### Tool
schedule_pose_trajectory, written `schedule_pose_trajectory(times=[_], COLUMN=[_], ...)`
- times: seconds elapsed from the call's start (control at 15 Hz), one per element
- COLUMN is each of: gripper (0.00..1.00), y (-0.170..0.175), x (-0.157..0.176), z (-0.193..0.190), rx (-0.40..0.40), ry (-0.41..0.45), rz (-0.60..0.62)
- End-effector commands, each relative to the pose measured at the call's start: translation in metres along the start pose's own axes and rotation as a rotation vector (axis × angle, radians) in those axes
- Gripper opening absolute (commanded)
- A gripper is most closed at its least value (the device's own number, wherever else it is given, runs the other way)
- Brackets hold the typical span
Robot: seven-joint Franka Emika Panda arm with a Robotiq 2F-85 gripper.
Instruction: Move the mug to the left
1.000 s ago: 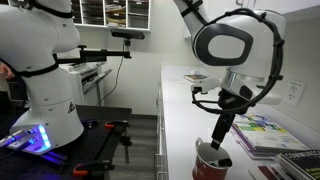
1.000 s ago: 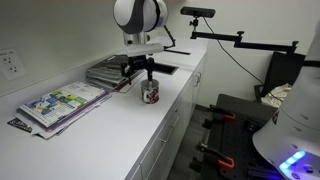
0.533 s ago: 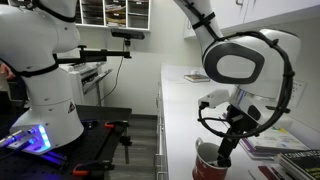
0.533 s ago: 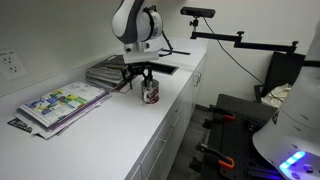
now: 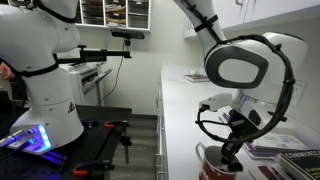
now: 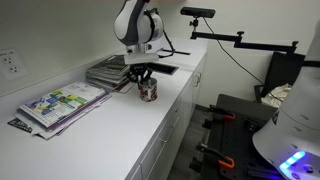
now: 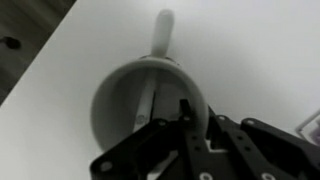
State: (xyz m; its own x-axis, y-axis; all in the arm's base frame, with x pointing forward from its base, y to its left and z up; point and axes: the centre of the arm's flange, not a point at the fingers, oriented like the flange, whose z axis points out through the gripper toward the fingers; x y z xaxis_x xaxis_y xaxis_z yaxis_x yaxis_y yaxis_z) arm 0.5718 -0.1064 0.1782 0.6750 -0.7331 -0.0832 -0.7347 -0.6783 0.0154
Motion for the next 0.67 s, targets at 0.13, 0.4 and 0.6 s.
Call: schedule_pose_trajectory(times=[0.13,0.4,0.6], gripper=[0.03,0.03,0.03], y=[-0.008,-0.038,-0.083], x=[-0.011,-0.035,-0.06], z=[-0.007,-0.027,-0.039], rx=[-0.011,0.009,0.017], ry=[-0.012,0.032,0.046], rz=[0.056,0.0,-0.06])
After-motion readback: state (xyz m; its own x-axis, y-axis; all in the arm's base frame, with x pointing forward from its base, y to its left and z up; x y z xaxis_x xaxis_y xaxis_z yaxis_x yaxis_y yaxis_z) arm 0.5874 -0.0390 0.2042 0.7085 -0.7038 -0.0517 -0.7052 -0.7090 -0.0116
